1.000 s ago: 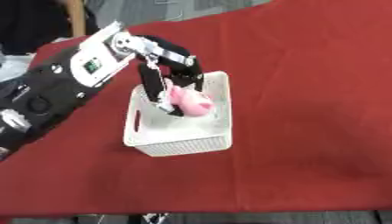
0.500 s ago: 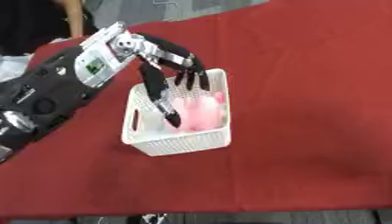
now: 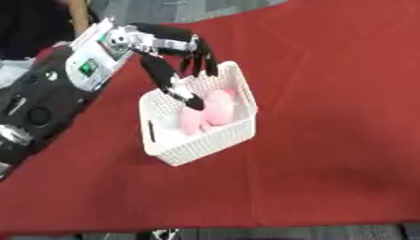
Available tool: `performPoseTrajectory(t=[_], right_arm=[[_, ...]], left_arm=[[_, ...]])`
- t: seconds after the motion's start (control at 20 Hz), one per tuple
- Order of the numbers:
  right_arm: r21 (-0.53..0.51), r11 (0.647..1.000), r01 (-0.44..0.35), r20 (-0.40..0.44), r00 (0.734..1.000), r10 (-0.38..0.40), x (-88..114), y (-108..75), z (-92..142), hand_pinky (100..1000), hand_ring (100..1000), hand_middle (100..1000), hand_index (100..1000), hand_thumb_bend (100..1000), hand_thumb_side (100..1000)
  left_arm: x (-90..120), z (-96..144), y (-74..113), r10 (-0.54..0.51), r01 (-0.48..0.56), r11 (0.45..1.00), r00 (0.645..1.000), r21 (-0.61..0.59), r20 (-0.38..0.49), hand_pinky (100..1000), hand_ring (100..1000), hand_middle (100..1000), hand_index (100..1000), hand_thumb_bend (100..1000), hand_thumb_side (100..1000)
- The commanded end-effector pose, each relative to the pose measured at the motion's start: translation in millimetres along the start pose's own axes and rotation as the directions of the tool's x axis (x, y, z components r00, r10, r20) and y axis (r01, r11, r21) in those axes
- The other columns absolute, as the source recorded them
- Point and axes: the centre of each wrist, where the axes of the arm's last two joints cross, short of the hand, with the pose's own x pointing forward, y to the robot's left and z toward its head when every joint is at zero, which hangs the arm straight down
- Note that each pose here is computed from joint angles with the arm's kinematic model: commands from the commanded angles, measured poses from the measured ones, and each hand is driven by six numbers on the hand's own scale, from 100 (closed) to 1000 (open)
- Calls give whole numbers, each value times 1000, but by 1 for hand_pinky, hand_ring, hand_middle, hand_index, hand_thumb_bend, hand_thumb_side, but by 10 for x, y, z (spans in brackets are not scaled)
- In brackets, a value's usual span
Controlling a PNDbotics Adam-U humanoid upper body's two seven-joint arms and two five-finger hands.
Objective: Pick up objects on the table and place them in the box.
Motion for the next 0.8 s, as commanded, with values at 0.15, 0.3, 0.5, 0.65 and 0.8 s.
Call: performPoseTrajectory(t=[0.15,0.3,0.5,0.65,0.8], right_arm=[[-5,1000,-12,13,1000,12,26,-38,-26,607,700,815,755,118,788],[-12,1000,-9,9,1000,9,26,-31,-21,607,700,815,755,117,789],[-22,1000,-4,4,1000,4,25,-23,-11,606,701,814,756,111,791],[-37,999,0,2,1000,0,24,-22,-7,605,699,810,754,107,791],[-58,998,9,-8,1000,-9,23,-7,6,607,710,809,753,106,789]], left_arm=[[278,228,58,143,-196,936,971,294,193,374,568,619,794,445,787],[519,307,-47,276,-389,867,896,312,349,315,537,596,783,467,791],[675,401,-121,363,-532,772,818,348,446,316,539,597,776,467,782],[673,431,-233,369,-557,721,812,413,451,329,554,610,787,476,789],[649,426,-404,348,-565,647,816,513,461,404,619,681,821,481,808]])
